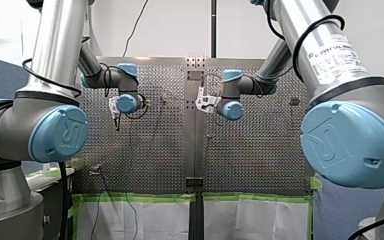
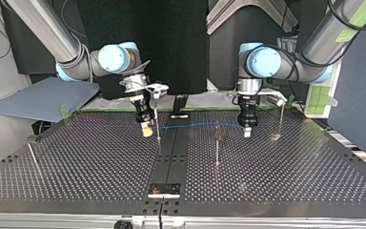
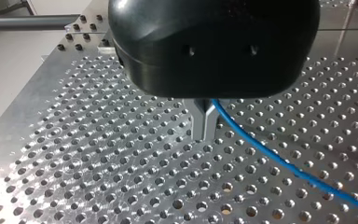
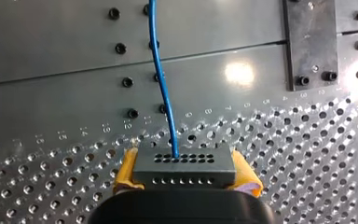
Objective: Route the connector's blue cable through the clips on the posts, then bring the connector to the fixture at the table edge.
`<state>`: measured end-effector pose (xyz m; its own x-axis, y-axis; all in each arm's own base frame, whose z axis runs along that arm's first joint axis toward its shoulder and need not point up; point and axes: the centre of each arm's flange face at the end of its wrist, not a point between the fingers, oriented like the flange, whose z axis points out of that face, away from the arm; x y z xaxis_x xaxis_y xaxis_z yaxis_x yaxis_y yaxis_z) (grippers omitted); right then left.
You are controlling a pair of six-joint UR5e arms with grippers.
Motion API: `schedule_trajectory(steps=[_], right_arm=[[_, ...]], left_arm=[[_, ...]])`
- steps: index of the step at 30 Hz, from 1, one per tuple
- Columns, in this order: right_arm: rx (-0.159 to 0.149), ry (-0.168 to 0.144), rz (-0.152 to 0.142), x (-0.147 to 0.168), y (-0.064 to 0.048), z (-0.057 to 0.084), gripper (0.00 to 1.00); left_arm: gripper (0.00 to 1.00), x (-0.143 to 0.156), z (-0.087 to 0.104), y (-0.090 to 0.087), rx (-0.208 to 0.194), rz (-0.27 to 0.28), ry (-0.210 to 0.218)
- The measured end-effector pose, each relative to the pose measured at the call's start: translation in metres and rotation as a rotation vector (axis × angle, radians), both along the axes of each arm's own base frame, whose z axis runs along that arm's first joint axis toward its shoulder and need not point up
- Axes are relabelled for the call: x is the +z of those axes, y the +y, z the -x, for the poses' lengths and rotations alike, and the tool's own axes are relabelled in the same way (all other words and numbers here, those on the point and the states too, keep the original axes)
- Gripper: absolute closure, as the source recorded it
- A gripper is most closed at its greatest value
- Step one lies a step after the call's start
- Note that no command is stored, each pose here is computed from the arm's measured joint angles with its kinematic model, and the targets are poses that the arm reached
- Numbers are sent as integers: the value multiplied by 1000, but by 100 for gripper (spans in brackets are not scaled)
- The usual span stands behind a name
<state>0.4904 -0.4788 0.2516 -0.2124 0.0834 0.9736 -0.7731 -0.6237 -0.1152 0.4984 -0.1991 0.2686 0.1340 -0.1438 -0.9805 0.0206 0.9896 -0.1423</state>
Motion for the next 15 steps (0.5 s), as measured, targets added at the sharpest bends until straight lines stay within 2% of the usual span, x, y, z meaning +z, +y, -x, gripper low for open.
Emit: schedule_trajectory(steps=[9,15], right_arm=[[-17,7,-8,-1,-8,9,100],[-28,6,-7,-1,-14,14,100]], left_arm=[[100,-16,-8,-7,-15,-13,34],[100,-12,-16,-10,-20,-9,26]])
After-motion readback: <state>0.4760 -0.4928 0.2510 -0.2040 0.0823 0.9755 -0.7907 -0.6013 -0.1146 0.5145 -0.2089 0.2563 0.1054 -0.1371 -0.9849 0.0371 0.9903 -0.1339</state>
